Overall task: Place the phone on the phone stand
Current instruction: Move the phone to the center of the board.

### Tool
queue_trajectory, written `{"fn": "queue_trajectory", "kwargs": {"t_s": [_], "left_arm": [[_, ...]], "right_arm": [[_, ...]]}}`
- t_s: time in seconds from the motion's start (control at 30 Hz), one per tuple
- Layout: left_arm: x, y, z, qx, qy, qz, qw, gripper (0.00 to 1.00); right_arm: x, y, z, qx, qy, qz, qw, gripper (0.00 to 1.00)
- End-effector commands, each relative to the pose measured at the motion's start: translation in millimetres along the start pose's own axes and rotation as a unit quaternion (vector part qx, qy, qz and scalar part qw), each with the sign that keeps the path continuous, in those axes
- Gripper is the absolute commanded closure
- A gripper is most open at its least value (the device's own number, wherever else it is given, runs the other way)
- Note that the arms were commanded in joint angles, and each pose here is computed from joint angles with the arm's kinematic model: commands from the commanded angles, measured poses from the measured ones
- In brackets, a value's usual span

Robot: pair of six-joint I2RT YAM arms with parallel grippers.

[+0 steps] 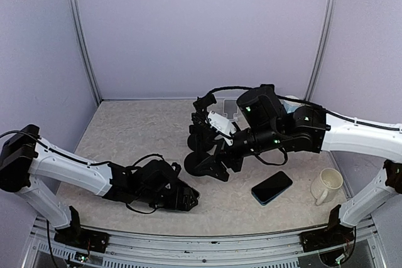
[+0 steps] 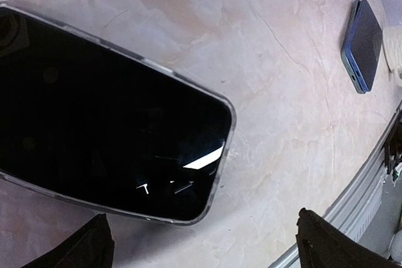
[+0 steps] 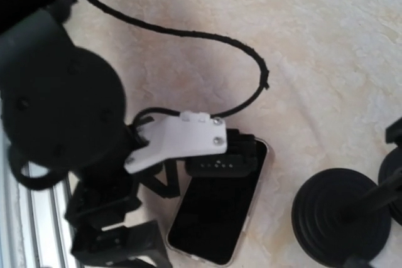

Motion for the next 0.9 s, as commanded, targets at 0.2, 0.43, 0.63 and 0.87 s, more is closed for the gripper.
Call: {"fn": "queue_trajectory", "kwargs": {"t_s": [0.2, 0.43, 0.63, 0.87], "left_arm": [[44, 8, 59, -0.015, -0.108, -0.005, 0.994, 0.01], [85, 56, 71, -0.009, -0.163, 0.041, 0.986, 0.01], [102, 68, 53, 0.014, -0.153, 0.024, 0.988, 0.01], [107, 71, 25, 0.000, -0.124, 0.008, 0.992, 0.01]], "right_arm": [[4, 1, 4, -0.003, 0.026, 0.006, 1.000, 0.00], [2, 9, -14, 0.004, 0.054, 0.016, 0.998, 0.00], [2, 19, -22, 0.009, 0.066, 0.032, 0.997, 0.00], [0, 26, -26, 0.018, 0.074, 0.040, 0.996, 0.00]]}}
Point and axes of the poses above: each gripper's point midway between its finger pads, its own z axis back along the fingers, its own y axis along the line the jaws close on, x = y × z, the point moved 8 cm from there along z, back along the fingers, and after that the axes turned 10 degrees about z, right-handed, at the moved point
